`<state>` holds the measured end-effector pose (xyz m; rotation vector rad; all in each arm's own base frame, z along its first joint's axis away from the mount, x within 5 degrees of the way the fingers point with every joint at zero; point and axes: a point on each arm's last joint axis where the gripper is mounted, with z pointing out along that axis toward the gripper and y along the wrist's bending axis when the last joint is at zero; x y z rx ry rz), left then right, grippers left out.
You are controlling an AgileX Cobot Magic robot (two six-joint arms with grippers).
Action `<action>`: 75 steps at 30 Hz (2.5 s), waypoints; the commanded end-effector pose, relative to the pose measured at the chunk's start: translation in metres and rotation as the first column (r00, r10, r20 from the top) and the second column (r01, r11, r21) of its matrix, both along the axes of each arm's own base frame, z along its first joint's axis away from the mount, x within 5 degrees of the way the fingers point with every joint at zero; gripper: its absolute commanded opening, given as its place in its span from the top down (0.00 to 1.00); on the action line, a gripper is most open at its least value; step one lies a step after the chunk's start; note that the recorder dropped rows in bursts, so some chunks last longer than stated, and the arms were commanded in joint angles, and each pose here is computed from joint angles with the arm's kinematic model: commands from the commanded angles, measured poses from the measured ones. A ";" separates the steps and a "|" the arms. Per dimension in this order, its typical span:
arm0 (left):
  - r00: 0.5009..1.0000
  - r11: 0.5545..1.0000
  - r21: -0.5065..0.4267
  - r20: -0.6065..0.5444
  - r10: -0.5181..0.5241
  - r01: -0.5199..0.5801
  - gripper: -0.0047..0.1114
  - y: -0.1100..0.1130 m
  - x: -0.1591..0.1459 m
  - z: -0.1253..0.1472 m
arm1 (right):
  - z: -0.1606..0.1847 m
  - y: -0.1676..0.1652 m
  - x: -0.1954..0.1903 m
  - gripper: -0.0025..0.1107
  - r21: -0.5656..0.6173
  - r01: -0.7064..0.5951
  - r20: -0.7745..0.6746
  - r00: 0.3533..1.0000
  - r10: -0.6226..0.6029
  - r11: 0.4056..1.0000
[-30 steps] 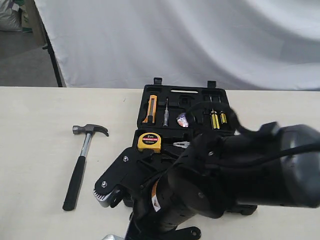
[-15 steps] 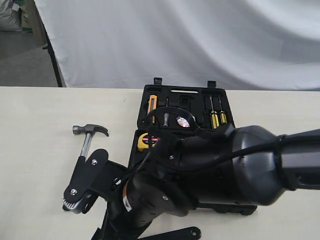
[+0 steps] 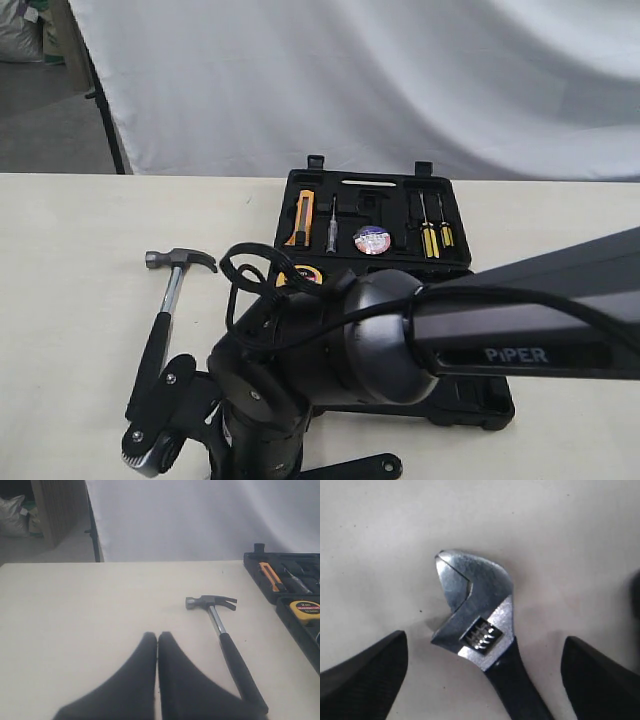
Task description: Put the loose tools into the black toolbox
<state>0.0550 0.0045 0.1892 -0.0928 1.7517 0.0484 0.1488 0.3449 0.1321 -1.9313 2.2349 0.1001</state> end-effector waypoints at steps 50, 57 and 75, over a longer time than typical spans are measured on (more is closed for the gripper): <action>1.000 1.000 -0.011 0.001 0.003 -0.003 0.95 0.000 0.000 0.000 | -0.027 0.000 -0.002 0.59 -0.078 0.008 -0.062 0.998 -0.013 0.997; 1.000 1.000 -0.011 0.001 0.003 -0.003 0.95 0.000 0.000 0.000 | -0.017 -0.001 -0.003 0.98 -0.065 0.004 -0.056 0.998 -0.008 0.998; 1.000 1.000 -0.011 0.001 0.003 -0.003 0.95 0.000 0.000 0.000 | 0.013 0.000 0.000 0.98 -0.093 -0.018 -0.039 0.999 0.015 0.995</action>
